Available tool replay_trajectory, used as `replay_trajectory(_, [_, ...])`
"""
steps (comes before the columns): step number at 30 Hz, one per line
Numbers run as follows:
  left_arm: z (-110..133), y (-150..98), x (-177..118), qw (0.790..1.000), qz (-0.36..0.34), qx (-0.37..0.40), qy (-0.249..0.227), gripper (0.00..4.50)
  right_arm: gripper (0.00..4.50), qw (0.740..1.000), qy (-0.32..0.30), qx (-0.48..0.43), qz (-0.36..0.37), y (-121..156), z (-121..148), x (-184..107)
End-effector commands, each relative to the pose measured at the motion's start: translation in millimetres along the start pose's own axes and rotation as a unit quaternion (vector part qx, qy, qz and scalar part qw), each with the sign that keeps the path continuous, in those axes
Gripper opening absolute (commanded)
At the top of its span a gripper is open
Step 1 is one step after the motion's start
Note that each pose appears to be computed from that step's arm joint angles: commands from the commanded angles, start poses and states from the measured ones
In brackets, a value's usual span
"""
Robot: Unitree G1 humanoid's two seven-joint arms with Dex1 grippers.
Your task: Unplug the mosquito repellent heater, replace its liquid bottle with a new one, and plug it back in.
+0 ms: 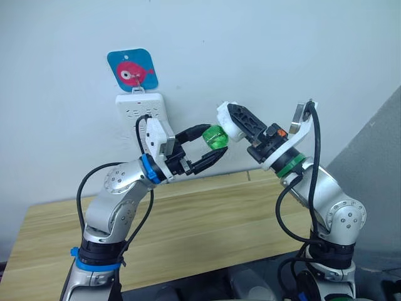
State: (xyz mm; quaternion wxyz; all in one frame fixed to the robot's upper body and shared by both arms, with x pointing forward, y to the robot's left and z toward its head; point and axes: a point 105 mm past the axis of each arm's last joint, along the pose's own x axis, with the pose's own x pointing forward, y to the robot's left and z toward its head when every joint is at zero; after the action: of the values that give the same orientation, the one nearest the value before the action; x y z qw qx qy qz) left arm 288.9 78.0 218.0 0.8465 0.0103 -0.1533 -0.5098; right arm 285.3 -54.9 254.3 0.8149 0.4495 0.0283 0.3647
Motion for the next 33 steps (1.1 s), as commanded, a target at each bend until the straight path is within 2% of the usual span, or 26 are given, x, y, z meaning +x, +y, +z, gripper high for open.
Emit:
replay_trajectory(1, [11,-2,3,1.000,-0.007,0.015,-0.018,3.69,3.13,1.000,-0.004,0.003,0.024,11,2,-1])
replay_trajectory(7, [9,-4,2,1.000,-0.009,0.011,-0.012,3.69,3.13,1.000,-0.003,0.004,0.024,11,1,-1])
replay_trajectory(13, [10,0,3,1.000,0.002,0.010,-0.016,2.26,3.13,1.000,0.003,0.003,0.025,10,-1,-2])
replay_trajectory(20, [7,4,1,1.000,0.013,0.010,-0.014,2.26,3.13,1.000,0.017,0.003,0.023,7,-6,-5])
replay_trajectory(24, [3,4,-1,1.000,0.010,0.019,-0.007,2.26,4.49,1.000,0.012,-0.002,0.015,2,-3,-9])
replay_trajectory(28, [-6,3,-9,0.999,-0.004,0.034,0.014,2.26,4.50,1.000,0.022,-0.022,-0.004,-12,6,-22])
replay_trajectory(33, [-24,-1,-23,0.995,-0.048,0.063,0.059,2.26,4.50,0.988,0.149,-0.039,0.031,-15,4,-62])
